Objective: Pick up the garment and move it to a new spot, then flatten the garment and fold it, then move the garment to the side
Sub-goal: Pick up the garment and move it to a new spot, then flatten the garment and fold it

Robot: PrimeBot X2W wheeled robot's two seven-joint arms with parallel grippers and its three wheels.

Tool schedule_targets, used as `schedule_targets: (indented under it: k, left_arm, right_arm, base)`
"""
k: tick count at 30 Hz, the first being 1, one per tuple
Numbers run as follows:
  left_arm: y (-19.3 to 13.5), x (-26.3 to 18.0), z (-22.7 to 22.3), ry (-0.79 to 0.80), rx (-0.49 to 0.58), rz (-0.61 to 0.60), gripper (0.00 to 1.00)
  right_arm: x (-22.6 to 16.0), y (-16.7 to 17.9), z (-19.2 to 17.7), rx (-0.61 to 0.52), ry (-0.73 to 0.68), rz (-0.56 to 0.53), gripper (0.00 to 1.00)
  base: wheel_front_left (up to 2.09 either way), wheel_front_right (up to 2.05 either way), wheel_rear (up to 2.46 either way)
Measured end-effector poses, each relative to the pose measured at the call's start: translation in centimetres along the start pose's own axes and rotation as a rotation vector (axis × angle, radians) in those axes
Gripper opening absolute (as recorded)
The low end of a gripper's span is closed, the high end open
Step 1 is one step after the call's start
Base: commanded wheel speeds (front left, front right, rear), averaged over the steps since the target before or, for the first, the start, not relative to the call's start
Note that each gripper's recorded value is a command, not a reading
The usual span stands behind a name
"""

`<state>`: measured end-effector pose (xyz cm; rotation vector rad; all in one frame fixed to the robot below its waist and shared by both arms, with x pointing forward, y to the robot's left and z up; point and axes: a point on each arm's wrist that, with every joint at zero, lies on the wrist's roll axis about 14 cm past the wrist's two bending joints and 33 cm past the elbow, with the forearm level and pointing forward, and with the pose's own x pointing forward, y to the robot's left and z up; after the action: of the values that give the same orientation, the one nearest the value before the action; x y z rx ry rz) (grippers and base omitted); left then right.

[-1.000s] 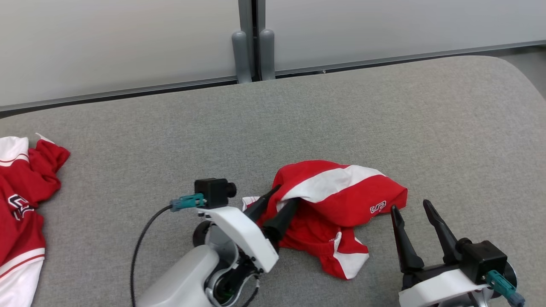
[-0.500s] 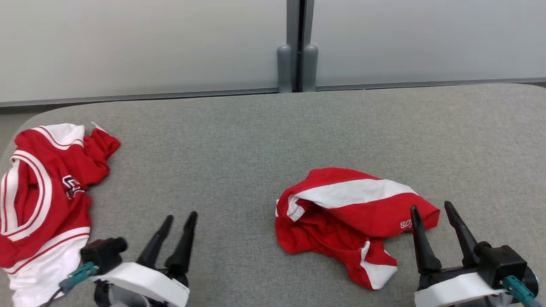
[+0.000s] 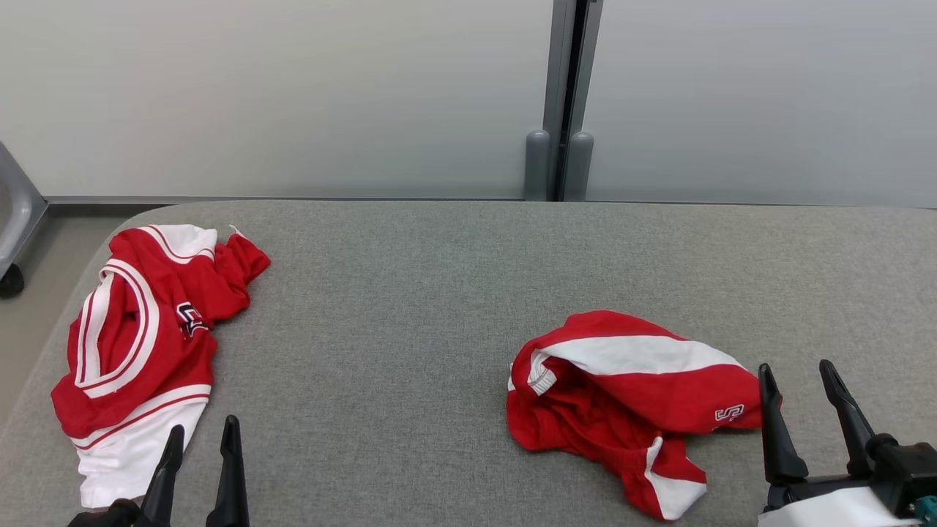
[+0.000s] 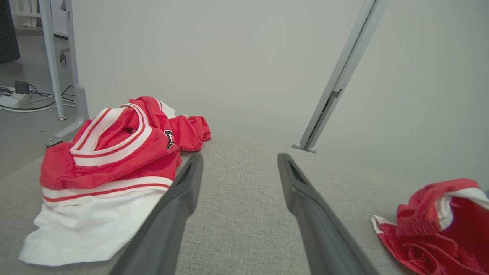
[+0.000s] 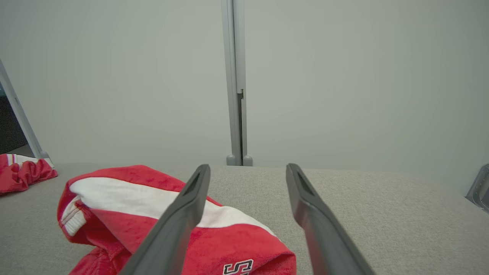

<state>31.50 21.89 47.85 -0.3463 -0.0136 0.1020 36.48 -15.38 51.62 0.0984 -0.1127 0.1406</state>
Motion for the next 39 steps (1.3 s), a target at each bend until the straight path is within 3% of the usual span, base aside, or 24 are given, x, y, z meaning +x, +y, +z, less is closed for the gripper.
schedule_targets:
  k: [6,16,23,26,32,39]
  left_arm:
    - [-0.2,-0.7,-0.4,0.007,0.064,-0.021,1.0]
    - [-1.2,-0.4,-1.2,0.026,0.053,-0.047,1.0]
    - [-5.5,0.7,-2.0,0.043,0.002,-0.165,1.0]
    - [-9.6,1.1,-2.5,0.059,-0.038,-0.283,1.0]
    - [-20.1,-0.7,-5.1,0.206,-0.054,-0.654,1.0]
    - [-27.8,-2.9,-8.6,0.407,0.039,-0.992,1.0]
  right_arm:
    - [-0.9,-1.1,-0.1,-0.005,0.007,-0.035,1.0]
    - [-1.8,-1.8,-0.3,-0.006,0.016,-0.06,1.0]
    - [-2.1,-1.9,-0.5,-0.005,0.021,-0.068,1.0]
    - [-2.2,-2.3,-0.3,-0.008,0.017,-0.081,1.0]
    - [-2.4,-3.0,-0.3,-0.013,0.02,-0.104,1.0]
    - [-2.2,-4.2,-0.4,-0.009,0.023,-0.144,1.0]
  base:
    - [0.0,0.0,0.0]
    - [0.0,0.0,0.0]
    - [0.0,0.0,0.0]
    - [0.0,0.0,0.0]
    - [0.0,0.0,0.0]
    - [0.0,0.0,0.0]
